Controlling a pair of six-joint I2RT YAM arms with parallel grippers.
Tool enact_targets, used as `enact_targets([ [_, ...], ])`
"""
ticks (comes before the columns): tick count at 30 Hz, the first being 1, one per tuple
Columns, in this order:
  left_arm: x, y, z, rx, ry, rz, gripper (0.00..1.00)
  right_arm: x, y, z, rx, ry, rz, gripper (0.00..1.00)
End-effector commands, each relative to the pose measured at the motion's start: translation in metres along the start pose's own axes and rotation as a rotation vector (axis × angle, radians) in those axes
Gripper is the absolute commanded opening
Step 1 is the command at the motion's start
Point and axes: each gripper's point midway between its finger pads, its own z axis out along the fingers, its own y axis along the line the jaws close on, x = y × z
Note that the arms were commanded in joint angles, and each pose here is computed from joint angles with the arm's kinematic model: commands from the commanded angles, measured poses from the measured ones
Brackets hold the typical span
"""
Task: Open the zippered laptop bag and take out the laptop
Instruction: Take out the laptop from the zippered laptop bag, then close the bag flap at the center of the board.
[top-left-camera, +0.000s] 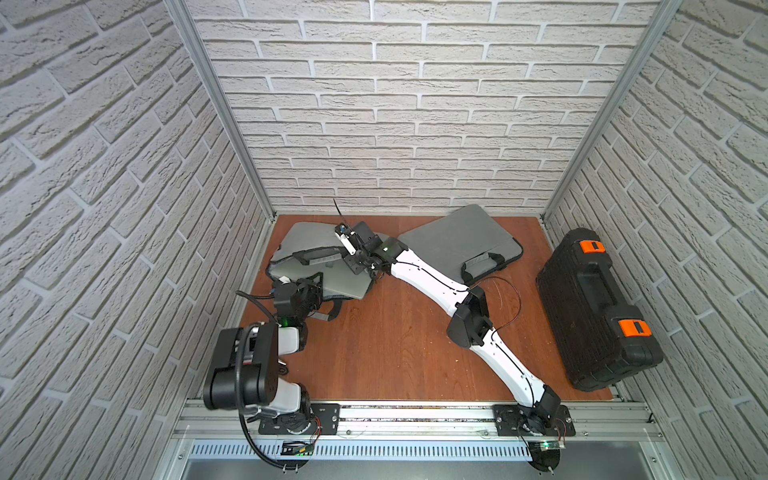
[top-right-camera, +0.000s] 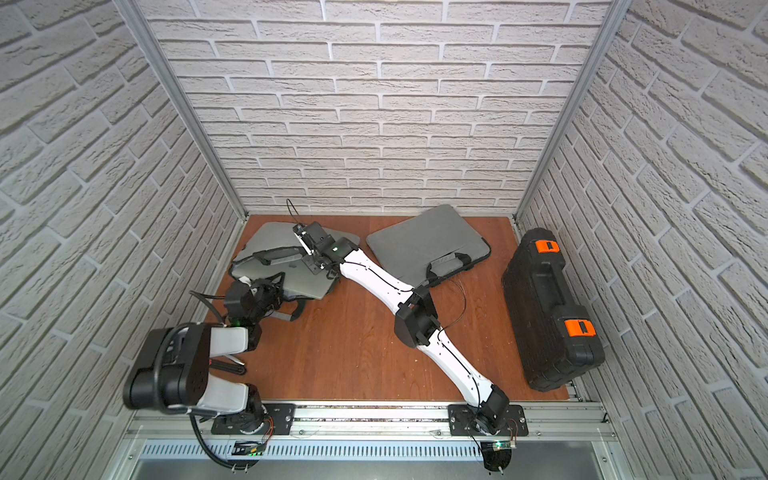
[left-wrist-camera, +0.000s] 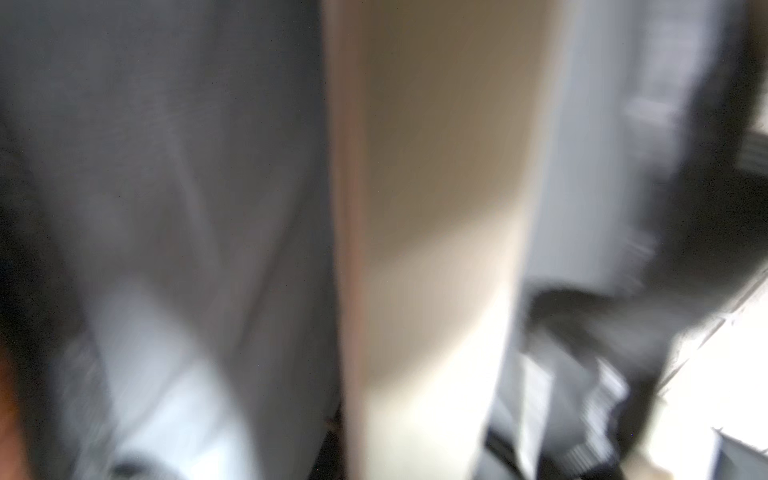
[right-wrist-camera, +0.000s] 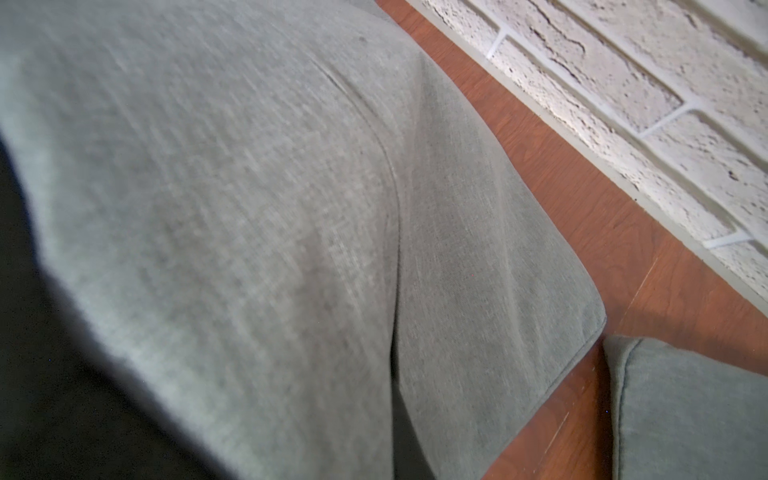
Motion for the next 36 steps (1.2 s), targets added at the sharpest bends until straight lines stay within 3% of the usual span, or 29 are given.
enact_targets([
  [1, 0.007, -0.068, -0.024, 0.186, 0.019, 0.145, 0.0, -0.042, -0.005, 0.001, -0.01, -0.17, 0.017, 0.06],
  [7, 0.013, -0.086, -0.066, 0.138, -0.005, 0.231, 0.0, -0.046, -0.021, 0.016, 0.02, -0.212, 0.064, 0.06],
  [18, 0.027, -0.096, -0.1, 0.179, 0.01, 0.193, 0.0, -0.048, -0.024, 0.051, 0.016, -0.305, 0.109, 0.08],
  [21, 0.029, -0.095, -0.104, 0.177, 0.011, 0.187, 0.0, -0.043, -0.021, 0.06, -0.01, -0.298, 0.103, 0.2],
  [25, 0.03, -0.093, -0.108, 0.177, 0.014, 0.172, 0.0, -0.033, -0.017, 0.066, -0.052, -0.258, 0.092, 0.54],
  [31, 0.032, -0.091, -0.11, 0.166, 0.021, 0.161, 0.0, -0.028, -0.016, 0.052, -0.092, -0.197, 0.083, 0.69],
  [33, 0.033, -0.09, -0.112, 0.162, 0.024, 0.159, 0.0, -0.027, -0.017, 0.043, -0.093, -0.173, 0.082, 0.81],
  [36, 0.034, -0.092, -0.116, 0.157, 0.026, 0.158, 0.0, -0.028, -0.017, 0.025, -0.111, -0.141, 0.081, 0.88],
])
